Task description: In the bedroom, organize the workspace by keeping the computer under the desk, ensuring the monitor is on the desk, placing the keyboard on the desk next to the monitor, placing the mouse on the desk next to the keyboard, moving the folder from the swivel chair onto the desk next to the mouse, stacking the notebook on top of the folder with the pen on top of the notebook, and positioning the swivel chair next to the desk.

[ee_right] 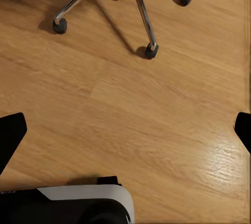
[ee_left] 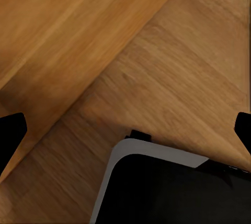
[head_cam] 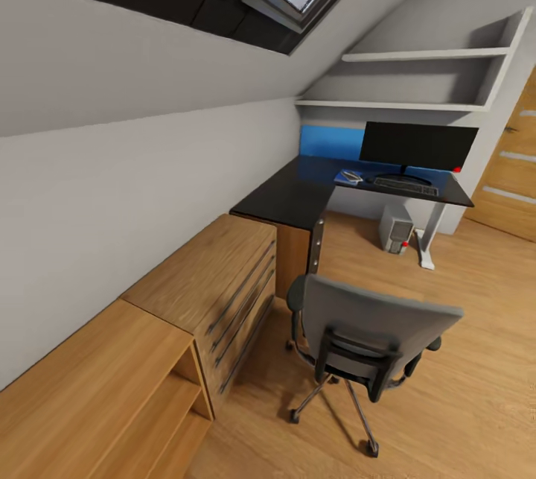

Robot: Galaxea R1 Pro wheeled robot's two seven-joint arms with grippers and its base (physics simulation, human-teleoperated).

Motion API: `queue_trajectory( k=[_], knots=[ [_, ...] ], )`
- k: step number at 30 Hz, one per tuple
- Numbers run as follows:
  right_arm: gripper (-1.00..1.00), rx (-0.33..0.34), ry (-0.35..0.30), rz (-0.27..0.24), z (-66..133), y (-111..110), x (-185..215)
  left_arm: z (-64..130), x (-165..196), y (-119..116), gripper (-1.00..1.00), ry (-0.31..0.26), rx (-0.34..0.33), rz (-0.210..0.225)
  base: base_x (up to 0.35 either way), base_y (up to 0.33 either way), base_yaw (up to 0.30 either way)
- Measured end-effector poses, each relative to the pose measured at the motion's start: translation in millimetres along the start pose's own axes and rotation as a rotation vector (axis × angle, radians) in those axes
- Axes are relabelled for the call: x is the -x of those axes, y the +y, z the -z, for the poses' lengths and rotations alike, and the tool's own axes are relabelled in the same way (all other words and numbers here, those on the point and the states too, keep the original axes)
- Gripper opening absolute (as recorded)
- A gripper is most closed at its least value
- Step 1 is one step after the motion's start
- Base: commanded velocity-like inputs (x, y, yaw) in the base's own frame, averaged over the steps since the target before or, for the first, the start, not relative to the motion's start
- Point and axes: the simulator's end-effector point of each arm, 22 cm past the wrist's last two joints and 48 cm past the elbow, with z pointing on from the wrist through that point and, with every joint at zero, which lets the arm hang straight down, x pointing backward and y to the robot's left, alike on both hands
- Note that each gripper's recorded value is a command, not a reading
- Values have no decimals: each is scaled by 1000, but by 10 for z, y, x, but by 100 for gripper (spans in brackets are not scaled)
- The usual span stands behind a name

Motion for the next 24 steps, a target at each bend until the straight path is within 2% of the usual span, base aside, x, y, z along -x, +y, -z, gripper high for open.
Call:
queue_trajectory(
  k=[24],
  knots=[
    [100,0,0,0,0,3,1,1,-1,-6,100,0,0,1,0,0,-254]
  ],
)
